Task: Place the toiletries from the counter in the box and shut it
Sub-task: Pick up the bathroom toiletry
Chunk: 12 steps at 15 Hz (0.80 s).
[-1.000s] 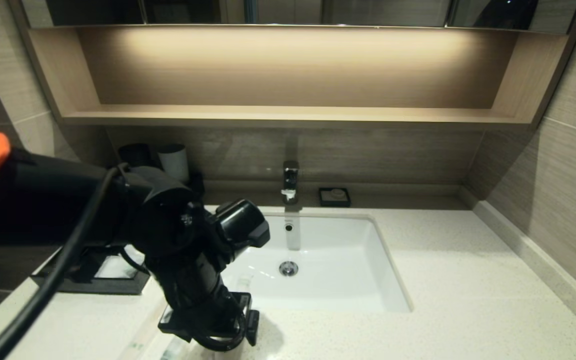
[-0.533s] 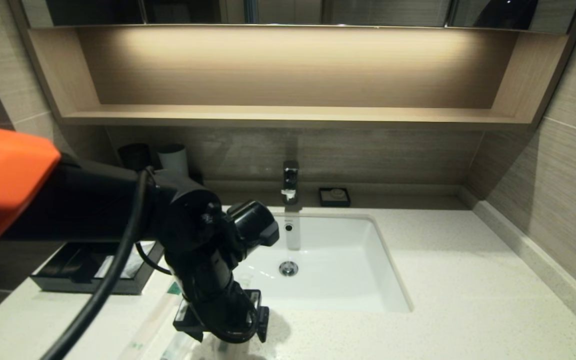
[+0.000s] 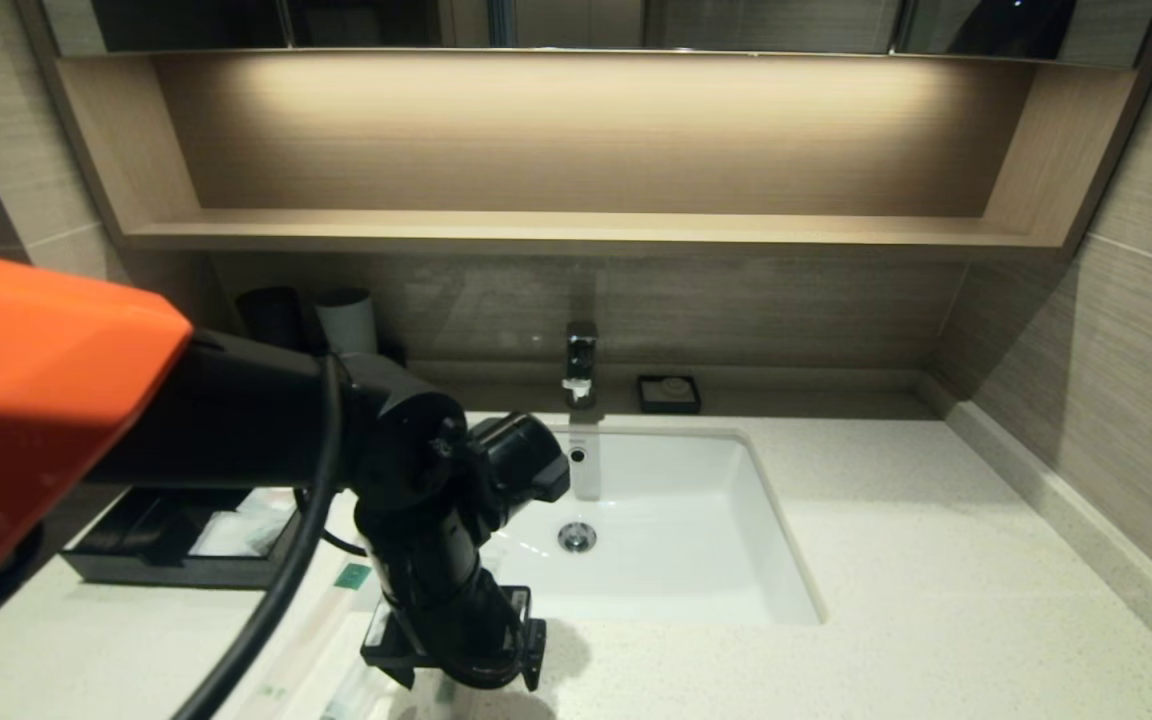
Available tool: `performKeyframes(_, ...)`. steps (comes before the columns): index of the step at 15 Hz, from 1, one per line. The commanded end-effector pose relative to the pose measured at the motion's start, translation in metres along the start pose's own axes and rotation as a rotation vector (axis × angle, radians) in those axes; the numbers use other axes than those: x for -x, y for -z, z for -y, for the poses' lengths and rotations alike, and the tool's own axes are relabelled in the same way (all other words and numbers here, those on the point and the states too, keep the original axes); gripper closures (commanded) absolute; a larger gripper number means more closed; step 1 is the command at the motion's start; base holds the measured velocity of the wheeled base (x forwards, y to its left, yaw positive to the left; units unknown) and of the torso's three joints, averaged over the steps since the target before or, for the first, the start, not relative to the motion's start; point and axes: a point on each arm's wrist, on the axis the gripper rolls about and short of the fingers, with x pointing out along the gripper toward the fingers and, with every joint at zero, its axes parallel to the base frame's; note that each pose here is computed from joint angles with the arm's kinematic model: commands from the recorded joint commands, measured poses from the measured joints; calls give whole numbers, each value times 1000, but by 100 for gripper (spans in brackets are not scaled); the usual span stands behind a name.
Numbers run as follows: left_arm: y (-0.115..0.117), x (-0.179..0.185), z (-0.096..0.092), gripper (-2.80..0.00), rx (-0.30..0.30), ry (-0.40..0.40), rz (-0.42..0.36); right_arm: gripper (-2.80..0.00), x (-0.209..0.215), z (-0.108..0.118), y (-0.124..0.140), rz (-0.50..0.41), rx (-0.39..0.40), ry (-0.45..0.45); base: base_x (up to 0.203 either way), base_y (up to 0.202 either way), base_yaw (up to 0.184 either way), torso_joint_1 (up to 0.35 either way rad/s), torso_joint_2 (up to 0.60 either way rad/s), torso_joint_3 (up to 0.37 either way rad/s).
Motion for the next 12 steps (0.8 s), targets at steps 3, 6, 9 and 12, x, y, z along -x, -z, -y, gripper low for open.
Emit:
performKeyframes(3, -1, -5, 1, -280, 4, -5, -12, 0, 0, 0, 0, 0, 0, 0, 0, 0, 0, 0, 0, 0)
performKeyframes(6, -1, -3, 1, -280, 4, 23, -25, 0, 0, 0, 0, -1, 0, 0, 0, 0, 0, 0, 0, 0)
performKeyframes(9, -1, -5, 1, -280, 4, 19, -28, 0, 0, 0, 0, 0, 0, 0, 0, 0, 0, 0, 0, 0)
performKeyframes(12, -1, -5, 1, -280, 5, 19, -28, 0, 0, 0, 0, 1, 0, 0, 0, 0, 0, 0, 0, 0)
